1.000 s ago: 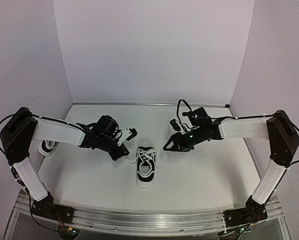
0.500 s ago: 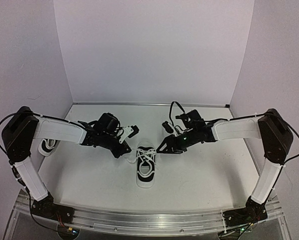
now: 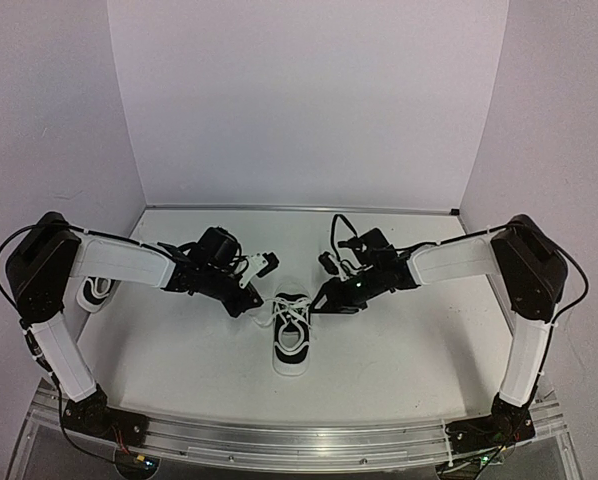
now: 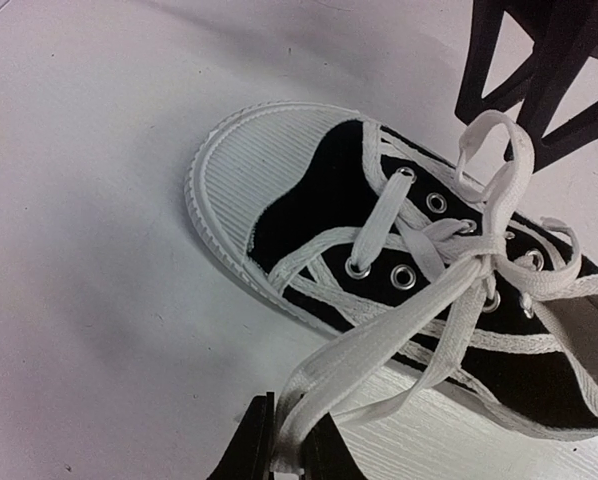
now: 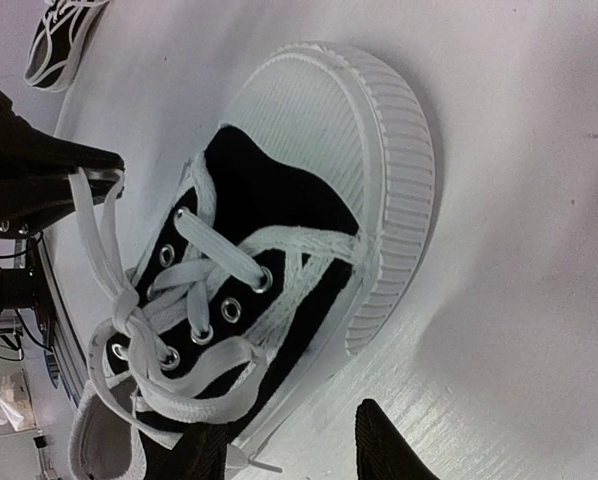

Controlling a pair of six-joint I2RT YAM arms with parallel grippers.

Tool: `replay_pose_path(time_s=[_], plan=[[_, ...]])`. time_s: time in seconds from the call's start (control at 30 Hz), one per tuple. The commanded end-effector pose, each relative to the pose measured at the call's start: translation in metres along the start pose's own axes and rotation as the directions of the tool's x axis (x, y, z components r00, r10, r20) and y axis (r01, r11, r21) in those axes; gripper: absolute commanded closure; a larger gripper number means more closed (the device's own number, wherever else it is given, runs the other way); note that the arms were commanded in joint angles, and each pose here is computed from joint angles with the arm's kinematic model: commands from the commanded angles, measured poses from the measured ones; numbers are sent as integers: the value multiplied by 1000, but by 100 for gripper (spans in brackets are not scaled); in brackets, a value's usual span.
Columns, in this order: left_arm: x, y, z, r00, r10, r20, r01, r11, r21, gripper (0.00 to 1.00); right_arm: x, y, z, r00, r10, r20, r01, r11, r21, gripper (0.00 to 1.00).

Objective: Tie the shoes

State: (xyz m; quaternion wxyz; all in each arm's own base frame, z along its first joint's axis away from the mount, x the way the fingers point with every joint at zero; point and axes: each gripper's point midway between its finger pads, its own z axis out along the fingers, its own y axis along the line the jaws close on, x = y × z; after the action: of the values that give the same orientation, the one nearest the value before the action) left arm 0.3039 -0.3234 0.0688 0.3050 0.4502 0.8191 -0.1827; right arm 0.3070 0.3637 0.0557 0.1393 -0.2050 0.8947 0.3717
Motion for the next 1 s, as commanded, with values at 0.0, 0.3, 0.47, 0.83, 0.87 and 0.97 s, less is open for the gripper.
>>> replay_pose_path(time_s=[0.0,0.3,0.47,0.83,0.87,0.97], plan=[[-21,1,0,998,28,50,-28,1000,2,89,-31,11,-1,997,-24,75,24,1000,-11,59],[-20,1,1,998,32,47,-32,999,2,90,-42,10,15,997,-14,77,16,999,-29,62],[-19,1,-1,998,38,44,-38,999,-2,90,-37,9,23,998,-15,54,17,999,-35,65],[-16,1,2,999,37,37,-36,999,-2,90,-37,21,27,997,-63,43,64,998,-16,61],[-17,2,1,999,36,39,-36,999,-2,90,-39,15,28,997,-61,46,60,998,28,61],[-18,2,1,998,38,40,-38,999,-3,90,-43,-4,23,997,-53,49,45,987,155,61]])
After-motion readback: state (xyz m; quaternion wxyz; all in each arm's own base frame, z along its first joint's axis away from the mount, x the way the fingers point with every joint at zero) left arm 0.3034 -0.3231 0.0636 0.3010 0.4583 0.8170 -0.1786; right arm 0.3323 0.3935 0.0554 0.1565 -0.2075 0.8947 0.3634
